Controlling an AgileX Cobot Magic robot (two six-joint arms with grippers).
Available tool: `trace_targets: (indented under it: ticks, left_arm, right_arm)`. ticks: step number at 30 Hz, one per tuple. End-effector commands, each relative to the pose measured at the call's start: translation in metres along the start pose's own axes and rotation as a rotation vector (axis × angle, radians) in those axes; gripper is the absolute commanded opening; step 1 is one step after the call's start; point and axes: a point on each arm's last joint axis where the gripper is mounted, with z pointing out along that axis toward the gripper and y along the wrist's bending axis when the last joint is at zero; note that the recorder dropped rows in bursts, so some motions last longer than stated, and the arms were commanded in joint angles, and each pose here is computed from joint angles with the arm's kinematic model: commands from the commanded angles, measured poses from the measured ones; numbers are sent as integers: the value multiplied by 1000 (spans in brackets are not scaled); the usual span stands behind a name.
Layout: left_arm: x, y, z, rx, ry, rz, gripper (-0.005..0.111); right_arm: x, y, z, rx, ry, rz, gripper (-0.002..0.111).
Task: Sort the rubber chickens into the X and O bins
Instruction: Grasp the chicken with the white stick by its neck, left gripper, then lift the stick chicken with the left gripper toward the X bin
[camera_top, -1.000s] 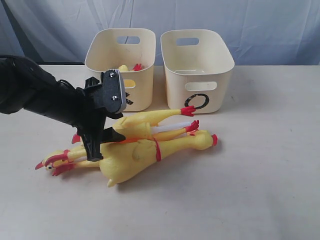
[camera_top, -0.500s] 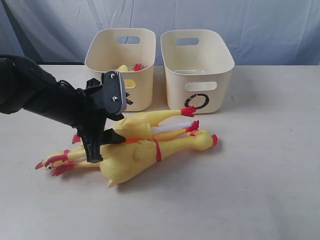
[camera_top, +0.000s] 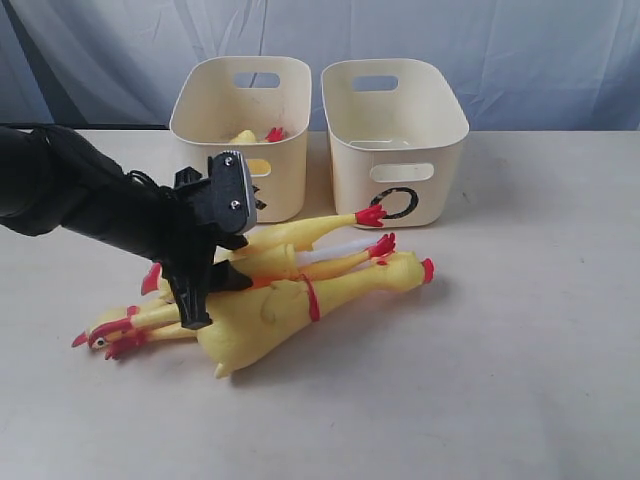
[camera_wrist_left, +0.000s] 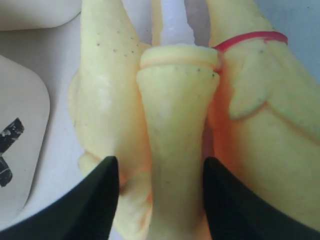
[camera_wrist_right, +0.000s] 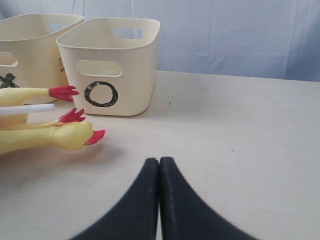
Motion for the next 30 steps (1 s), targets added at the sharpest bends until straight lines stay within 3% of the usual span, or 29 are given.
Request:
trace_targets:
  ticks: [1,7,14,30]
  left_arm:
    - [4,-7,6,54,10,4,31]
    - [4,-8,6,66,8,6,0]
    - [0,-10,1,89,-9,18,0]
    - [-22,-4,-42,-19,-85,65,0]
  right_arm:
    - [1,0,0,-3,-8,-3,0]
    - [1,0,0,-3,-8,-3,0]
    - [1,0,0,-3,-8,-3,0]
    - [1,0,0,-3,-8,-3,0]
